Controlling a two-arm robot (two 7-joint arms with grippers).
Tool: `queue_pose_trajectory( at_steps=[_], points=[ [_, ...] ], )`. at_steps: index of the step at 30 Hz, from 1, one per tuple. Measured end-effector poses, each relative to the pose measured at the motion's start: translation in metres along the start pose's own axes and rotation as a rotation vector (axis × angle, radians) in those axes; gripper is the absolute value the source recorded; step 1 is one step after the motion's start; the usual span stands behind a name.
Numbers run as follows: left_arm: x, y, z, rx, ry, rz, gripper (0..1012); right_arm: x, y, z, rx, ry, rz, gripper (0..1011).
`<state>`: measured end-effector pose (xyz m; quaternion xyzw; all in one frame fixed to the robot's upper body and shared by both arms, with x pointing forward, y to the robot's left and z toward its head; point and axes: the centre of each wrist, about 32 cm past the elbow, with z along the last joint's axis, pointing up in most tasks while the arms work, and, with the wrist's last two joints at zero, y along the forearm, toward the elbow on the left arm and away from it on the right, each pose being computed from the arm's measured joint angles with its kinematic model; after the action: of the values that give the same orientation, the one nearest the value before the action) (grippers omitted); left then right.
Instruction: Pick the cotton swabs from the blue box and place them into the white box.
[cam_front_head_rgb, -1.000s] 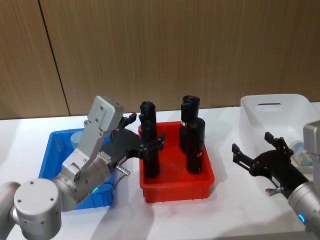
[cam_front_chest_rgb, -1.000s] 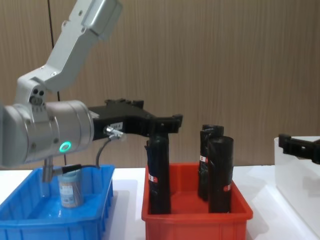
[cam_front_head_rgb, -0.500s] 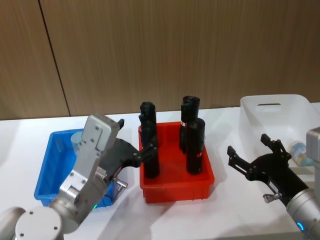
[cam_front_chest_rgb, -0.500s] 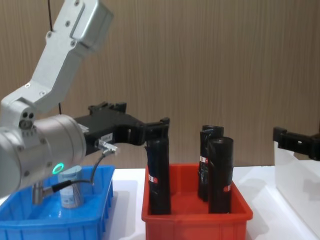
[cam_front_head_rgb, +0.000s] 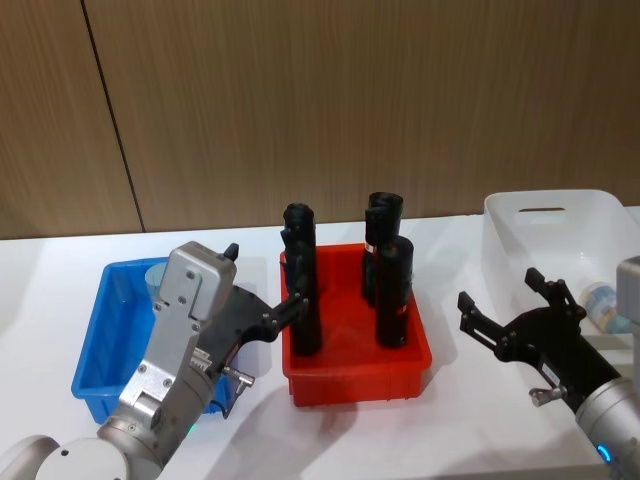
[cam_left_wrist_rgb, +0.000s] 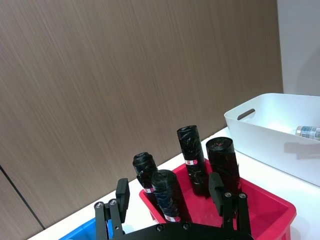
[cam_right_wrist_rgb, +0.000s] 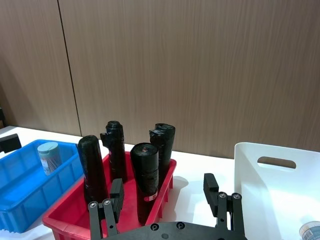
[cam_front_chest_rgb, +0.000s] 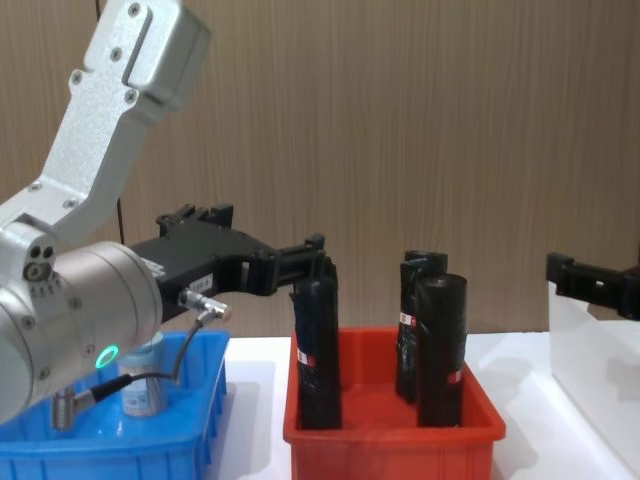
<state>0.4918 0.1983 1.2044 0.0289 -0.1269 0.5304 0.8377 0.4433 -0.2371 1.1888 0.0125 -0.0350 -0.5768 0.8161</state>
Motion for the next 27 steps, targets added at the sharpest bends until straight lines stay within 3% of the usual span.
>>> queue_pose_trajectory(
  at_steps=[18, 27],
  points=[
    [0.0002, -0.0001, 0.0001, 0.0, 0.001, 0.002, 1000, 0.001, 0.001, -0.001, -0.002, -0.001, 0.004, 1001],
    [0.0002, -0.0001, 0.0, 0.001, 0.001, 0.001, 999, 0.01, 0.011, -0.005, -0.014, 0.005, 0.042, 1002]
  ],
)
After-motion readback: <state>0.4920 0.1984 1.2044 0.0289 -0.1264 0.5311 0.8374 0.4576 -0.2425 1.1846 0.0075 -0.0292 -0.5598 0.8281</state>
